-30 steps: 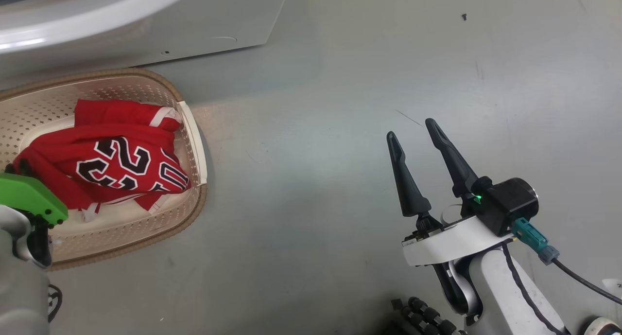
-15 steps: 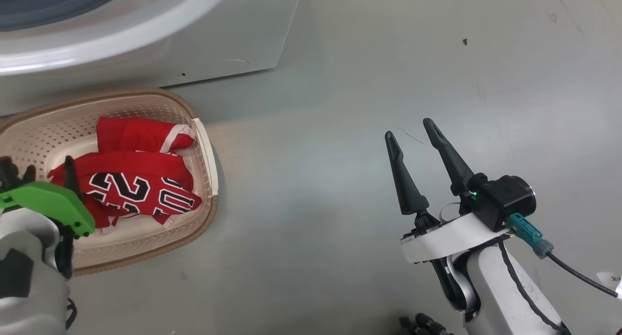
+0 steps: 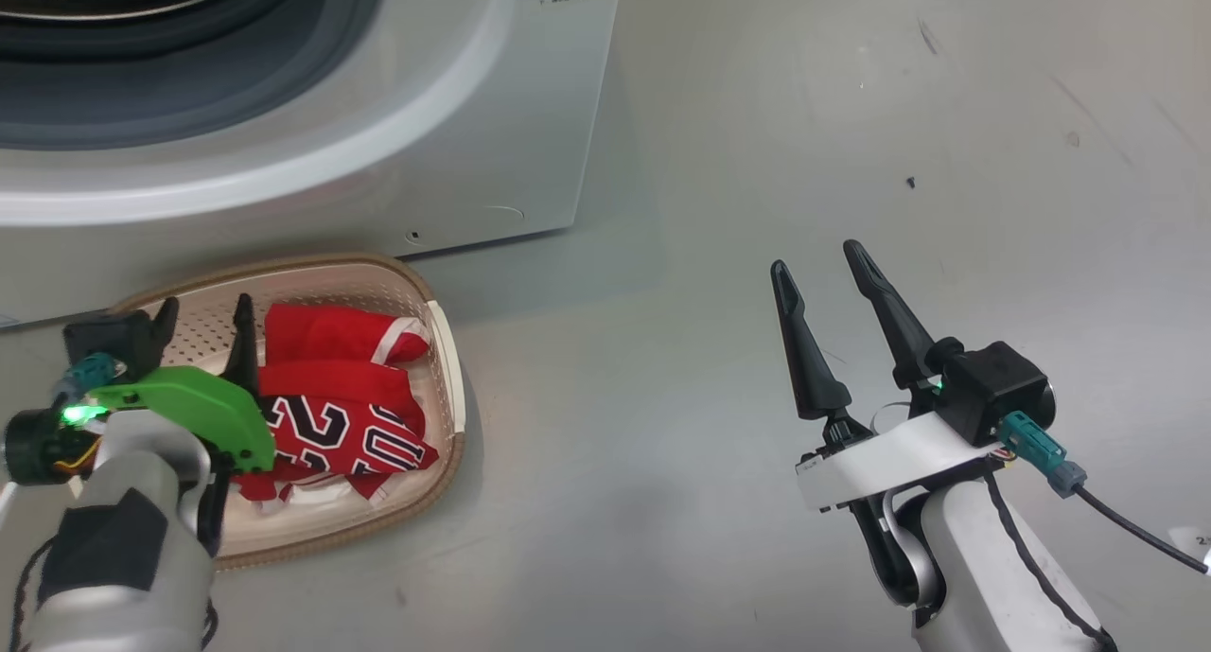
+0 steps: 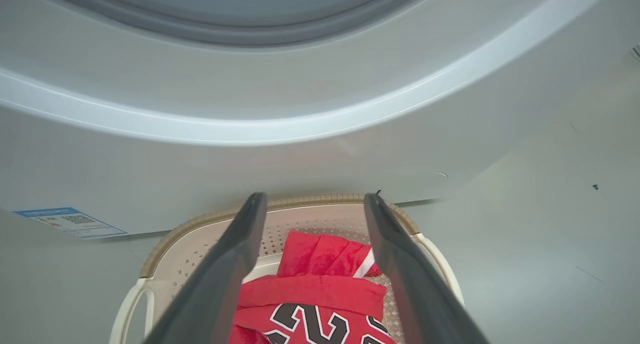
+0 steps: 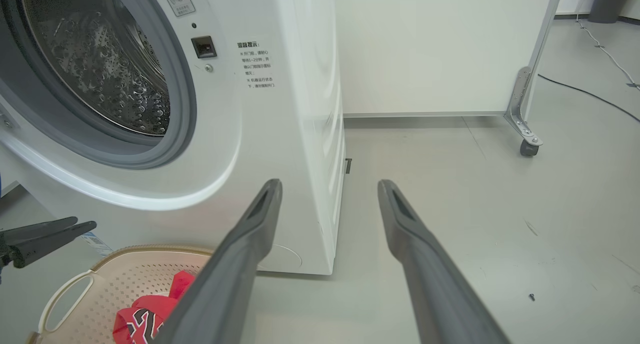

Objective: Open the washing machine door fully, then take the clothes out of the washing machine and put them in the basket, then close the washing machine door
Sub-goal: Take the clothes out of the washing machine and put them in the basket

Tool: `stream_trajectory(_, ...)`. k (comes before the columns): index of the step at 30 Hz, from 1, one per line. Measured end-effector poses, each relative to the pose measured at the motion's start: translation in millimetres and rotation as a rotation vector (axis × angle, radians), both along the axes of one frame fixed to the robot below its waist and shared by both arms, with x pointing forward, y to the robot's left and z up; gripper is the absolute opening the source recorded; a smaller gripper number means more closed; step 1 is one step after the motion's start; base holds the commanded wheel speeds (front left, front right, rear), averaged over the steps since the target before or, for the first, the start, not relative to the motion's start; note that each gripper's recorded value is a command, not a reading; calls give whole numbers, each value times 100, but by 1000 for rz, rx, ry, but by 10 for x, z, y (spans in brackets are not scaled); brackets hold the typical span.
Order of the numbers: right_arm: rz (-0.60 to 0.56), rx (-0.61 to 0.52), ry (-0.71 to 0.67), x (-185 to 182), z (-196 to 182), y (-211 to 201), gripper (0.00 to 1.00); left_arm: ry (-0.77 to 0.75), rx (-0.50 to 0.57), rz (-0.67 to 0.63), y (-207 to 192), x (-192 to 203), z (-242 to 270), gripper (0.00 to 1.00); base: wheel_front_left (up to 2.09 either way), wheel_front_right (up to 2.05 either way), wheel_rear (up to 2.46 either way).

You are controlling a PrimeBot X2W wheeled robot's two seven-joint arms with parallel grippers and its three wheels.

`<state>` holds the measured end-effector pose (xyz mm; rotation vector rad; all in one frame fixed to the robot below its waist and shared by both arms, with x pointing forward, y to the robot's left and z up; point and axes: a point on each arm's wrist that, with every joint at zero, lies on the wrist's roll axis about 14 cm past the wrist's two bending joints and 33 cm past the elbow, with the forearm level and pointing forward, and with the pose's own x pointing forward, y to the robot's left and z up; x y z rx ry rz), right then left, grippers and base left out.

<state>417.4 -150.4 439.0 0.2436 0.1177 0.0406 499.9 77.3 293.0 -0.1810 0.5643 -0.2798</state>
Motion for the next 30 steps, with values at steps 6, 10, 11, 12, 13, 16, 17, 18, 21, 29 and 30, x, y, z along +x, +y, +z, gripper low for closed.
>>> stream_trajectory(6,0,6,-14,-110,80,3,100,-105,-42,-48,-242,-19,454,100,0,0,0)
stream_trajectory(10,11,5,-53,-103,208,33,100,-173,-46,-47,-216,-42,720,100,0,0,0)
stream_trajectory(11,15,7,-64,-100,245,47,100,-187,-48,-41,-193,-57,778,100,0,0,0)
stream_trajectory(12,18,8,-74,-99,282,58,100,-204,-52,-34,-172,-70,843,100,0,0,0)
stream_trajectory(13,20,10,-83,-103,313,65,100,-227,-57,-26,-149,-74,926,100,0,0,0)
stream_trajectory(16,21,16,-101,-141,378,77,100,-310,-74,0,-70,-59,1222,100,0,0,0)
stream_trajectory(17,21,18,-105,-158,396,81,100,-337,-79,7,-42,-61,1319,100,0,0,0)
stream_trajectory(18,22,21,-109,-175,411,88,100,-359,-82,13,-15,-74,1400,100,0,0,0)
stream_trajectory(21,30,28,-121,-226,457,113,100,-409,-90,35,71,-164,1579,100,0,0,0)
stream_trajectory(29,67,35,-172,-300,630,237,100,-500,-96,95,320,-467,1883,100,0,0,0)
stream_trajectory(30,71,36,-177,-307,647,250,100,-504,-96,104,353,-508,1894,100,0,0,0)
